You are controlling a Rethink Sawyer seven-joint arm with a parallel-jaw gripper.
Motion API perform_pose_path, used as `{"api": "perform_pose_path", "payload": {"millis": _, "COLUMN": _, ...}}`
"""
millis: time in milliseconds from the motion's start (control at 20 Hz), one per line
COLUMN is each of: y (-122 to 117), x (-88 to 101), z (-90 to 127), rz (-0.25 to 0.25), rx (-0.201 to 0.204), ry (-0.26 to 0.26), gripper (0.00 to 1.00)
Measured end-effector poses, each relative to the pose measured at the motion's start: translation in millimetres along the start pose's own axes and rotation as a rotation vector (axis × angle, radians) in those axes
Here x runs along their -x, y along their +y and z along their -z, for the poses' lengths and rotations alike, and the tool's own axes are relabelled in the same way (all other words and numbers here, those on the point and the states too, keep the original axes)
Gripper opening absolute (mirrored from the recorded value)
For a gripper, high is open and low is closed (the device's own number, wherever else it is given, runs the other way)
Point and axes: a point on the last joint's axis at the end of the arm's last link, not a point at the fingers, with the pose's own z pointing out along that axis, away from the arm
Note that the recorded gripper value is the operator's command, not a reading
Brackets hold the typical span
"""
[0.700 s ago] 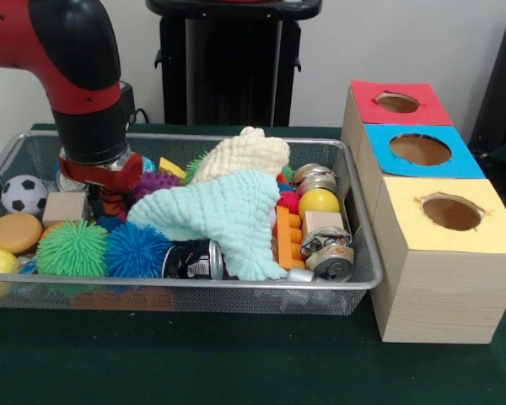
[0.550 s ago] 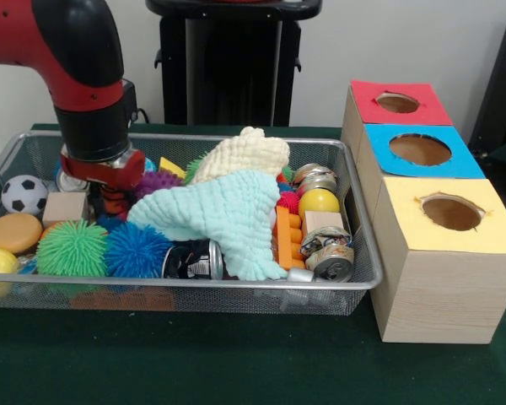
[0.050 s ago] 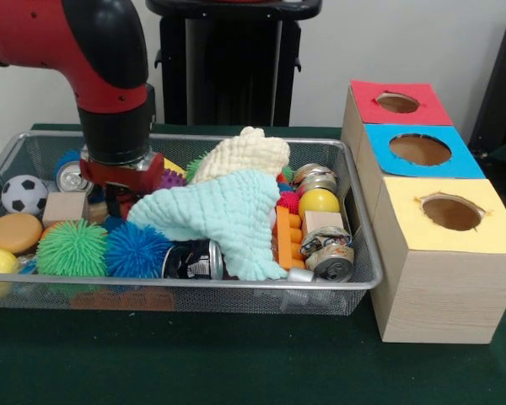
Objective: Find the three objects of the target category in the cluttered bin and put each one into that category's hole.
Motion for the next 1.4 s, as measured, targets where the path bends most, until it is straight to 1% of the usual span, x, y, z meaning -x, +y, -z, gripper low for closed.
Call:
{"api": "perform_pose_path", "payload": {"millis": 50, "y": 1.9, "x": 1.9, "z": -1.0, "rz": 0.005, "rx": 0.000, "ry": -0.020, "gripper": 1.00}}
{"api": "perform_pose_path", "payload": {"millis": 200, "y": 3.5, "x": 5.3, "z": -1.7, "rz": 0.009, "rx": 0.001, "ry": -0.048, "gripper": 1.00}}
{"api": "perform_pose_path", "payload": {"millis": 300, "y": 5.7, "x": 4.5, "z": -8.5, "rz": 0.016, "rx": 0.002, "ry": -0.081, "gripper": 1.00}}
{"api": "perform_pose_path", "payload": {"millis": 350, "y": 6.0, "x": 1.9, "z": -12.6, "rz": 0.018, "rx": 0.002, "ry": -0.087, "gripper": 1.00}}
{"api": "perform_pose_path", "payload": {"millis": 500, "y": 3.2, "x": -5.8, "z": -18.8, "rz": 0.020, "rx": -0.005, "ry": -0.087, "gripper": 1.00}}
{"api": "perform_pose_path", "payload": {"millis": 750, "y": 0.3, "x": -8.0, "z": -17.1, "rz": 0.021, "rx": -0.014, "ry": -0.084, "gripper": 1.00}}
{"api": "perform_pose_path", "payload": {"millis": 1100, "y": 0.9, "x": -9.5, "z": -16.8, "rz": 0.022, "rx": -0.014, "ry": -0.081, "gripper": 1.00}}
{"api": "perform_pose_path", "payload": {"millis": 1300, "y": 1.1, "x": -10.9, "z": -11.6, "rz": 0.023, "rx": -0.016, "ry": -0.076, "gripper": 1.00}}
{"api": "perform_pose_path", "payload": {"millis": 1400, "y": 1.0, "x": -13.0, "z": -4.1, "rz": 0.024, "rx": -0.019, "ry": -0.065, "gripper": 1.00}}
